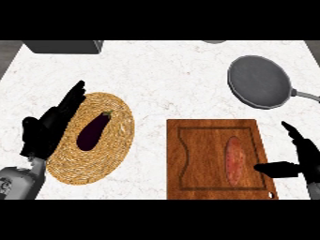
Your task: Pick the sweet potato from the cutting board and place it in the pan
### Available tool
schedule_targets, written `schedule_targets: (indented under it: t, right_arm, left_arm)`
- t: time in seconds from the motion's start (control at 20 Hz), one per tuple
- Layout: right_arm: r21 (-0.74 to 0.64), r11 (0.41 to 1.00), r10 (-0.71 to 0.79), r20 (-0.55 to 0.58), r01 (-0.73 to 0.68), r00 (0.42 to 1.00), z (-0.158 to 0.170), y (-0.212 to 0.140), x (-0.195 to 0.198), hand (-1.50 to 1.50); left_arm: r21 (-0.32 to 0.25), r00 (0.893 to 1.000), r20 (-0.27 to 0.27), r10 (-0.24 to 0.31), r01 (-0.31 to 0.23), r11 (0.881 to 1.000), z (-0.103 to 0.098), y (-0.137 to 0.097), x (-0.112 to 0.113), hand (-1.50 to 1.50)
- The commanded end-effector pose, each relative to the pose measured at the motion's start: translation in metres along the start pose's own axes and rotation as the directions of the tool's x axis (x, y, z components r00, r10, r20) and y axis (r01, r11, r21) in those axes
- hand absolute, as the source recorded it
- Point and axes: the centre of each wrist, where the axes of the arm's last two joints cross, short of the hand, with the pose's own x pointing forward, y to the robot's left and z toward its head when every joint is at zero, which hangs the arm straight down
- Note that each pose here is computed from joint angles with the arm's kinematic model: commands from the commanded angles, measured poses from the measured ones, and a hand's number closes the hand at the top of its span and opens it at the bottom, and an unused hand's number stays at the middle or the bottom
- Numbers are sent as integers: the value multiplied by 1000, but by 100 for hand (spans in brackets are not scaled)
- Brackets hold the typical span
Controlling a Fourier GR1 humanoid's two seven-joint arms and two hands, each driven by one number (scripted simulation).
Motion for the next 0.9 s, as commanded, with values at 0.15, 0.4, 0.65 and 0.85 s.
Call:
schedule_targets:
  t: [0.15,0.4,0.65,0.85]
  right_arm:
    - [253,923,326,-114,-290,938,0,-30,70,-150]
    - [497,812,418,-128,-307,900,-4,-16,110,-150]
    - [590,747,476,-153,-306,866,-19,-3,143,-150]
    - [588,736,510,-157,-335,845,-22,15,145,-150]
  left_arm:
    - [-33,1000,12,1,-1,999,-2,-5,2,0]
    - [-13,1000,13,-1,1,1000,-8,-6,7,0]
    - [-14,1000,23,-7,8,1000,-8,2,11,0]
    - [-9,1000,-6,1,-1,1000,-9,-4,3,0]
